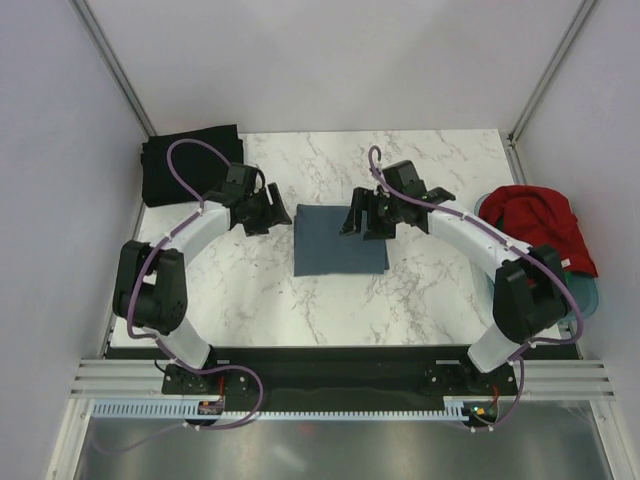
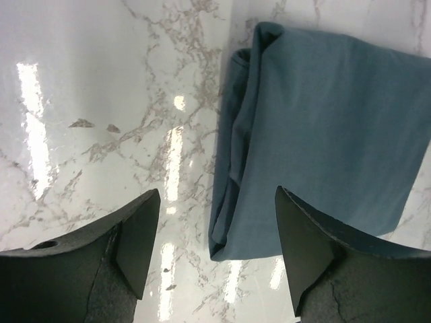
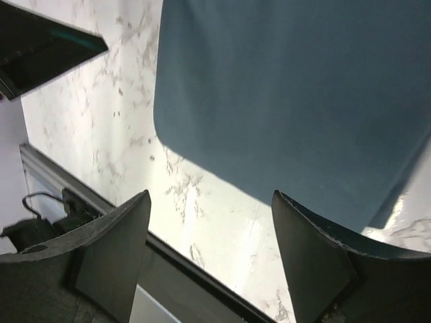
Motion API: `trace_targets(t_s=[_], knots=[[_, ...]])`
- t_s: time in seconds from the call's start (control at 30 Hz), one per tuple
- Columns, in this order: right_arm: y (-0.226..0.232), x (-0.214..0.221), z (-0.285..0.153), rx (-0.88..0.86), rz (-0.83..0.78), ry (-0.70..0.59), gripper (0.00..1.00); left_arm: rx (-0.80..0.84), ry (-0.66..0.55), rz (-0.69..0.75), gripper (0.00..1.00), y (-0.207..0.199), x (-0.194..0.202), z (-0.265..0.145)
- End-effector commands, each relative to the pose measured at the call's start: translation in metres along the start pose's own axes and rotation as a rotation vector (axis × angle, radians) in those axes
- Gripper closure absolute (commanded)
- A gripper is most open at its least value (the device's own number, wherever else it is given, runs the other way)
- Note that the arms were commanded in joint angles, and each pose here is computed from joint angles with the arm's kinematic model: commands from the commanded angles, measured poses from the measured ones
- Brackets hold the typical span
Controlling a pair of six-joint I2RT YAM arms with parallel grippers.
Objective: Fold and stack the t-shirts
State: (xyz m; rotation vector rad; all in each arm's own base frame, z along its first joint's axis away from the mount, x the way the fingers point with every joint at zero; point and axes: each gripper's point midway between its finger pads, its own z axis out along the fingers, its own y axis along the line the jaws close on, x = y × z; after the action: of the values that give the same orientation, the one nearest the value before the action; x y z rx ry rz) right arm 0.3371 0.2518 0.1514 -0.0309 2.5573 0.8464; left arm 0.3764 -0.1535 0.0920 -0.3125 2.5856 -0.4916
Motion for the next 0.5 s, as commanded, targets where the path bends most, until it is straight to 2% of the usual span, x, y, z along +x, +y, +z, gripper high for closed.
trace_targets(t_s=[0.0, 0.13, 0.27, 0.47], knots=[[-0.004, 0.024, 0.018, -0.067, 0.047, 0.042, 0.21, 0.165, -0.138, 0.096, 0.24, -0.027, -0.022, 0.002], [-0.033, 0.032, 0.035, 0.010, 0.020, 0.049, 0.20, 0.210, -0.128, 0.106, 0.24, -0.032, -0.019, 0.016], [-0.078, 0.061, 0.056, 0.119, 0.037, 0.131, 0.20, 0.263, -0.122, 0.117, 0.25, -0.042, -0.022, 0.030], [-0.108, 0.085, 0.052, 0.222, 0.015, 0.170, 0.20, 0.255, -0.074, 0.124, 0.28, -0.038, -0.019, 0.067]])
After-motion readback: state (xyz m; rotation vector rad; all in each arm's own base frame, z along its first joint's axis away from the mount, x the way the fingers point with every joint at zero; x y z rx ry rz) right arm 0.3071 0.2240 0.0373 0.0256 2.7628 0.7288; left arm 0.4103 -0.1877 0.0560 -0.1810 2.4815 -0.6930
